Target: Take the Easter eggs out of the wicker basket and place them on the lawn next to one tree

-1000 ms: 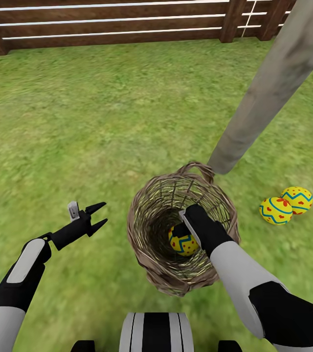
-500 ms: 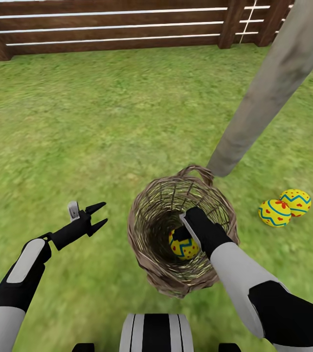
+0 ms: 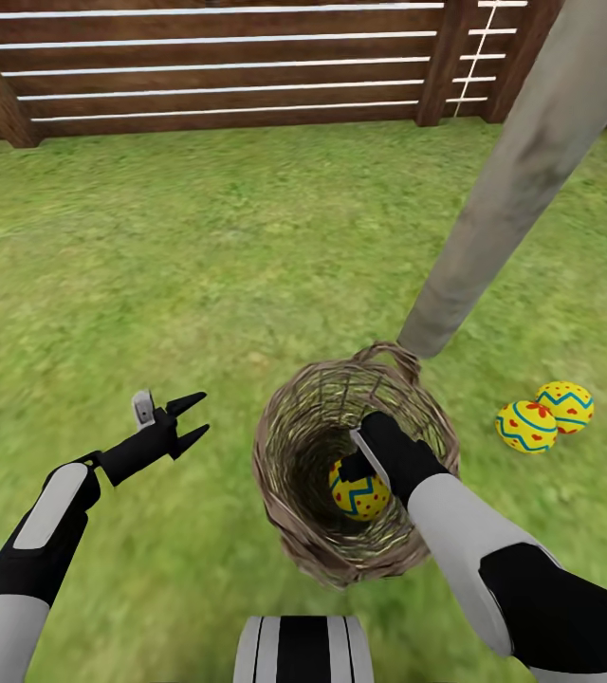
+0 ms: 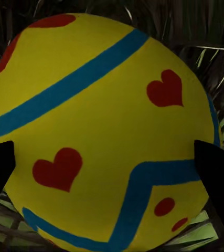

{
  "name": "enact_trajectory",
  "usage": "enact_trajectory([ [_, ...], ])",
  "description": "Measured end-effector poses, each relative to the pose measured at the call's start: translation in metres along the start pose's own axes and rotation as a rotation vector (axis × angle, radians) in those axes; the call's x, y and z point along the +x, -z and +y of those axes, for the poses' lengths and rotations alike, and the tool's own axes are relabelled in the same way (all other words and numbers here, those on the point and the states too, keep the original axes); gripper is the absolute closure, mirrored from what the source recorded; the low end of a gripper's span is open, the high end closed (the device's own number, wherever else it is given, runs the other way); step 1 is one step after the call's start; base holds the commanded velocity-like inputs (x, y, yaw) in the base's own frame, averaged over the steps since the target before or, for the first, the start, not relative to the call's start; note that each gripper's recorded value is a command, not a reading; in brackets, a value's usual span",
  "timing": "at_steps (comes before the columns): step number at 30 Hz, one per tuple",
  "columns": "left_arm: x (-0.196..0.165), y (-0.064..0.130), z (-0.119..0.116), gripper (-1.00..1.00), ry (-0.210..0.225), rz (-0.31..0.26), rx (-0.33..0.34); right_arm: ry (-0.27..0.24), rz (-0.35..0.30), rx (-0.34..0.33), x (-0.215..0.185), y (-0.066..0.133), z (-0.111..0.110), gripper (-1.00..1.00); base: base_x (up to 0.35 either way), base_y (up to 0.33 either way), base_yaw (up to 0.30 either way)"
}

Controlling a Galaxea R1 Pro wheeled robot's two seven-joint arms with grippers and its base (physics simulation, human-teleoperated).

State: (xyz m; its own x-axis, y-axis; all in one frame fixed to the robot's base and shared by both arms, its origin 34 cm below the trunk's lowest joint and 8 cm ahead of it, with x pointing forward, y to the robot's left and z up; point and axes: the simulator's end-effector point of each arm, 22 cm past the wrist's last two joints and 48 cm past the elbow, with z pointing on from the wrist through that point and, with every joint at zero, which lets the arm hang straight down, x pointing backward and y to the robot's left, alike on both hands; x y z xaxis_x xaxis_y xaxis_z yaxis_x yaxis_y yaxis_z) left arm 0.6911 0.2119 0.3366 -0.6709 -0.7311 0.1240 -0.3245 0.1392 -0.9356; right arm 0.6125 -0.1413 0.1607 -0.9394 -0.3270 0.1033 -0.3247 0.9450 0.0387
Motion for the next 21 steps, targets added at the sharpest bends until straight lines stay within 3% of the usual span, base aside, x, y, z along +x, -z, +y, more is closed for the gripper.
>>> enact_trajectory([
  [14,-0.001,0.007,-0.037,-1.0,-0.038,-0.008,0.041,0.001,-0.057,0.016,-0.015,0.035,-0.004,1.0,0.0,0.0,0.0],
  [21,-0.001,0.011,-0.055,-1.0,-0.057,-0.011,0.063,-0.007,-0.086,-0.082,-0.022,0.054,0.016,1.0,0.0,0.0,0.0],
])
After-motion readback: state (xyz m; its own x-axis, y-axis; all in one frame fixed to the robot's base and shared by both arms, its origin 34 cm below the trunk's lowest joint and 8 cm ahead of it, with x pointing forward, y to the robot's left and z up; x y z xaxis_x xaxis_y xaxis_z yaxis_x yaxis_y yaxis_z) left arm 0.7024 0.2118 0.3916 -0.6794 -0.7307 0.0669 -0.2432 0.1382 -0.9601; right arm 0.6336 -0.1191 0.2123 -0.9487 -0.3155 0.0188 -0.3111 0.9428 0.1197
